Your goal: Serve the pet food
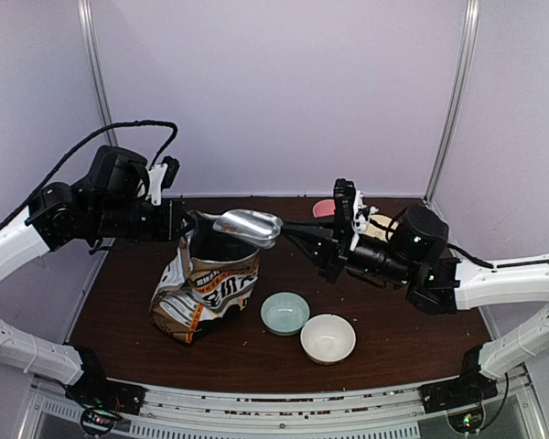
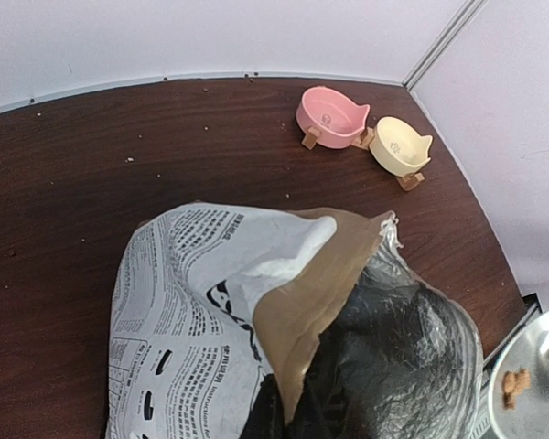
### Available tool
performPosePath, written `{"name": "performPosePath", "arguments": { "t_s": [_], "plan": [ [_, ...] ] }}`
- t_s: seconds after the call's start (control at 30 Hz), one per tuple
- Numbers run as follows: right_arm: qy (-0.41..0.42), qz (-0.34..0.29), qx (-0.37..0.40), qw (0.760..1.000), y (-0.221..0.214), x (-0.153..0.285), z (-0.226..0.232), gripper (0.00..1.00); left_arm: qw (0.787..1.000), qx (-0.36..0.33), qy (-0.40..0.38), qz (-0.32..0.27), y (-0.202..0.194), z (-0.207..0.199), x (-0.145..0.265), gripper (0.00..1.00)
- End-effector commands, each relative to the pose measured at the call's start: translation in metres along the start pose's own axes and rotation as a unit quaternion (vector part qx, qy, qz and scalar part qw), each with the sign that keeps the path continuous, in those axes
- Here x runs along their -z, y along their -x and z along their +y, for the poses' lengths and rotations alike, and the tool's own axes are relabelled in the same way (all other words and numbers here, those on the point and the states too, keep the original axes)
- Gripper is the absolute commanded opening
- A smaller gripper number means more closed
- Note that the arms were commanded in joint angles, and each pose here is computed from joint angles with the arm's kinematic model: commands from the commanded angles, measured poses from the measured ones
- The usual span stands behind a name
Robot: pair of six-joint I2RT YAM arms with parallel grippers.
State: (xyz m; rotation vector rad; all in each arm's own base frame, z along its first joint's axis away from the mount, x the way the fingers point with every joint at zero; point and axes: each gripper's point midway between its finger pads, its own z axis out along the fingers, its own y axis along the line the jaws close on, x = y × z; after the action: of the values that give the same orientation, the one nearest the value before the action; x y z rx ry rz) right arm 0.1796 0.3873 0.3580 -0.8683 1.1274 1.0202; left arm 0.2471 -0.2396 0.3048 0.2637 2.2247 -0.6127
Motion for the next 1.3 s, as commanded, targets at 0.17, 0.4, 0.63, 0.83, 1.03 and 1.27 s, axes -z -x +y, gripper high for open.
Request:
{"name": "performPosePath", "arguments": {
  "t_s": [0.17,0.4,0.63,0.83,1.03,1.27],
  "plan": [
    [-0.039,-0.051,0.004,0.998,0.039,0.009,-0.011,0.00,0.996,0.018,-0.038,-0.079,0.041,-0.017,0.016,0.00],
    [0.008,0.061,-0.030,0.998,-0.004,-0.004,-0.009,0.00,0.991,-0.038,-0.098,-0.077,0.036,-0.038,0.012,0.00],
    [0.024,0.223,-0.073,0.972,-0.076,0.006,0.000,0.00,0.990,-0.086,-0.109,-0.029,0.011,-0.044,-0.015,0.00],
    [-0.006,0.383,-0.078,0.920,-0.141,0.019,-0.011,0.00,0.985,-0.126,-0.121,0.001,-0.007,-0.050,-0.034,0.00],
    [0.012,0.495,-0.086,0.865,-0.178,0.020,-0.010,0.00,0.980,-0.162,-0.114,0.020,-0.023,-0.062,-0.064,0.00],
    [0.010,0.540,-0.103,0.835,-0.220,0.019,-0.013,0.00,0.985,-0.138,-0.101,-0.023,-0.016,-0.064,-0.088,0.00]
  ]
}}
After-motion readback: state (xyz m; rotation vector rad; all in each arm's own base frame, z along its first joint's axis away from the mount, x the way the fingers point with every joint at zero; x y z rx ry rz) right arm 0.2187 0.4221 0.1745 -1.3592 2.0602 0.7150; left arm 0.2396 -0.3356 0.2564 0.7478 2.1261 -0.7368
